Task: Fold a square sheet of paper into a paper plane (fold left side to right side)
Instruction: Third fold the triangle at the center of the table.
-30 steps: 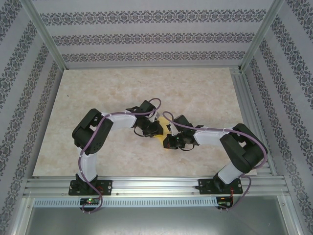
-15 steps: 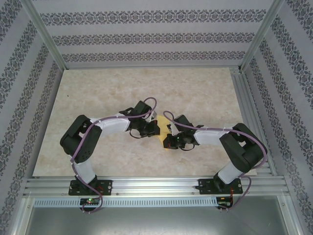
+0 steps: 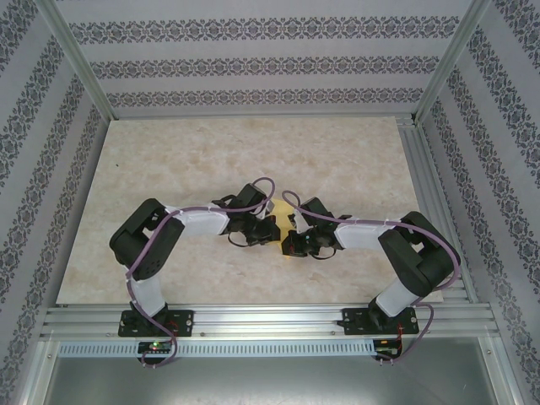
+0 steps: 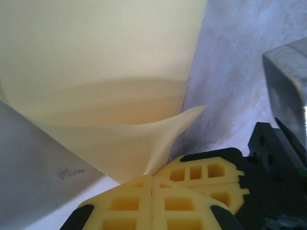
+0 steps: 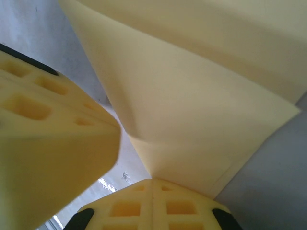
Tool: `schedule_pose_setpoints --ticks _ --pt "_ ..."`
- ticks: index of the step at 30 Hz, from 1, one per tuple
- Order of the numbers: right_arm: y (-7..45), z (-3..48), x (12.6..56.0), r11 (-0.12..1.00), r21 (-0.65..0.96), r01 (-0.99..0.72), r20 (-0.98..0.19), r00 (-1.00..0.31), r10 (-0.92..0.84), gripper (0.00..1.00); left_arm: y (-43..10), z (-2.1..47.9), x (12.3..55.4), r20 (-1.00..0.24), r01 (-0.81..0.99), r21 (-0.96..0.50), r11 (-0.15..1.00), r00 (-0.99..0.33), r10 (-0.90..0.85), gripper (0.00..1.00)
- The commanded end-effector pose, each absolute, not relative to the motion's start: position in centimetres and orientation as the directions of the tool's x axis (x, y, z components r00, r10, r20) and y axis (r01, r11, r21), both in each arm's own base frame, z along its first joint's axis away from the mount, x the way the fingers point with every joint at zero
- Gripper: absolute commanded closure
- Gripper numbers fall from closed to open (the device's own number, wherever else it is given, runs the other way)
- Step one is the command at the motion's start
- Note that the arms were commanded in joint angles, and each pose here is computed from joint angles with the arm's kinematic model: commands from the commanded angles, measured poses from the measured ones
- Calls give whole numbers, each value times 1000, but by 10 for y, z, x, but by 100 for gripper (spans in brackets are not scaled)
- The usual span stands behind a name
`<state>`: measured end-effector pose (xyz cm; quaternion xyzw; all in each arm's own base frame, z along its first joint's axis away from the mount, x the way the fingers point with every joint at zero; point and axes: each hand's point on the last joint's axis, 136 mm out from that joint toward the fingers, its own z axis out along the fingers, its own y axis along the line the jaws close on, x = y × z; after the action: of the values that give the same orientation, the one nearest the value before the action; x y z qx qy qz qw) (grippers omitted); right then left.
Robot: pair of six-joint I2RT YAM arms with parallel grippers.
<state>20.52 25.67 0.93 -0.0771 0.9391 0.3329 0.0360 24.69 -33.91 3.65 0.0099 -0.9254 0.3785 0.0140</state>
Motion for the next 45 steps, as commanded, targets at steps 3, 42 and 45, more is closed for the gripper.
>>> schedule_pose_setpoints --ticks 3,42,45 --pt "217 -36 184 887 454 -86 -1 -995 -96 98 -352 32 245 35 -33 -721 692 -999 -11 100" --pt "206 -37 172 902 424 -75 29 -995 -96 98 -279 -4 334 -70 -82 -581 810 -986 -150 99" --pt "206 -37 172 902 425 -74 28 -995 -95 98 -267 -8 340 -66 -112 -581 806 -981 -184 98"
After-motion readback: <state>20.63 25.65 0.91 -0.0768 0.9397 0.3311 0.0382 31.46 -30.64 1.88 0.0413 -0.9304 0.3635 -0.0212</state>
